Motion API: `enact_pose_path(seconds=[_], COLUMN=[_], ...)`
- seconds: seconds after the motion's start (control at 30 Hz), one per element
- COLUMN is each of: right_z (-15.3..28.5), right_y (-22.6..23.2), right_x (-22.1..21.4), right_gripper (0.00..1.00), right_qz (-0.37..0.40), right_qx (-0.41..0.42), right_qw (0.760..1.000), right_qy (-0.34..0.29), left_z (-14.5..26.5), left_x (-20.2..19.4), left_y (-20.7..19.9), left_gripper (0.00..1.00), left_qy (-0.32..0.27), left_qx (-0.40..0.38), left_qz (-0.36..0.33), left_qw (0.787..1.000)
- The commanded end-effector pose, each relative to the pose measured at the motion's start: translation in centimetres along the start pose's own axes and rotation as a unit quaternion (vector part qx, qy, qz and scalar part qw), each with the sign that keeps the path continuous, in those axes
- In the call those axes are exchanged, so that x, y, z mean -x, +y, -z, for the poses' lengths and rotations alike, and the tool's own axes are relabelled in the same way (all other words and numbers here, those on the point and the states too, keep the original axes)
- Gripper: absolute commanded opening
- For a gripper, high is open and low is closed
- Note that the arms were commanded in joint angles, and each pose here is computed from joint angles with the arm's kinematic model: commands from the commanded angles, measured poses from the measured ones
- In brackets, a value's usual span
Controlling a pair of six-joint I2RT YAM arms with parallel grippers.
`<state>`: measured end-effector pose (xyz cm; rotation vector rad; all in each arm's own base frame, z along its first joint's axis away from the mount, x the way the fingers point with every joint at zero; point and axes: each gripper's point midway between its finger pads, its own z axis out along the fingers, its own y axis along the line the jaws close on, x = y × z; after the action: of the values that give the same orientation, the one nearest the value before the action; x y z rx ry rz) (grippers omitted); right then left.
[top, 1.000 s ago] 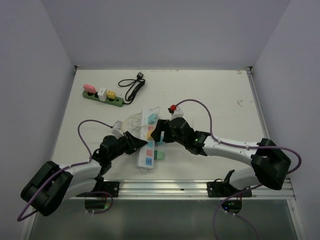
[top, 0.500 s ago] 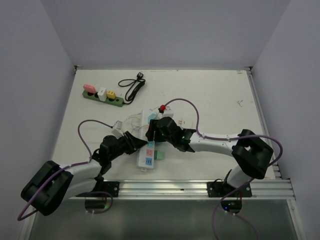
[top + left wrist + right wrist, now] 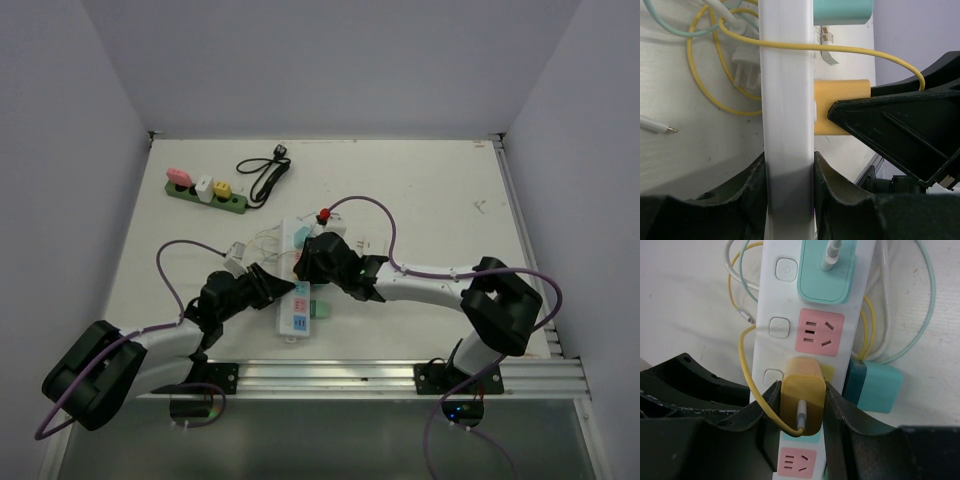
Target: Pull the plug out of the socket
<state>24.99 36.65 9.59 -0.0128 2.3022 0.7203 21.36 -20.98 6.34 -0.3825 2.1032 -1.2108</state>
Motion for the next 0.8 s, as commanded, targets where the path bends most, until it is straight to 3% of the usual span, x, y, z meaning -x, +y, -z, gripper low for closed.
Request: enact_pose_path(seconds=[0.0,0.27,0.77], right_z=[1.7,3.3,4.9], right_y=[3.2,3.6,3.5], right_x=[3.3,4.8,6.5], right_gripper=[0.00,0.00,0.00], right_qz=[-0.026,-0.035,-0.036], right_qx=[0.028,0.022,-0.002], right_qw=[0.999,0.998,0.997], right_qy=[-0.039,-0.050,-0.065], left_z=[-0.5,-0.4,0.0], left_x=[1.9,0.8,-0.9], left_y=[-1.0,2.7,7.5], left_gripper=[0.00,0.00,0.00], left_qy=[-0.041,-0.034,-0.033], left_qx=[-0.006,0.076,0.146], left_qz=[-0.004,0.028,0.056], left_qw=[0.999,0.996,0.987])
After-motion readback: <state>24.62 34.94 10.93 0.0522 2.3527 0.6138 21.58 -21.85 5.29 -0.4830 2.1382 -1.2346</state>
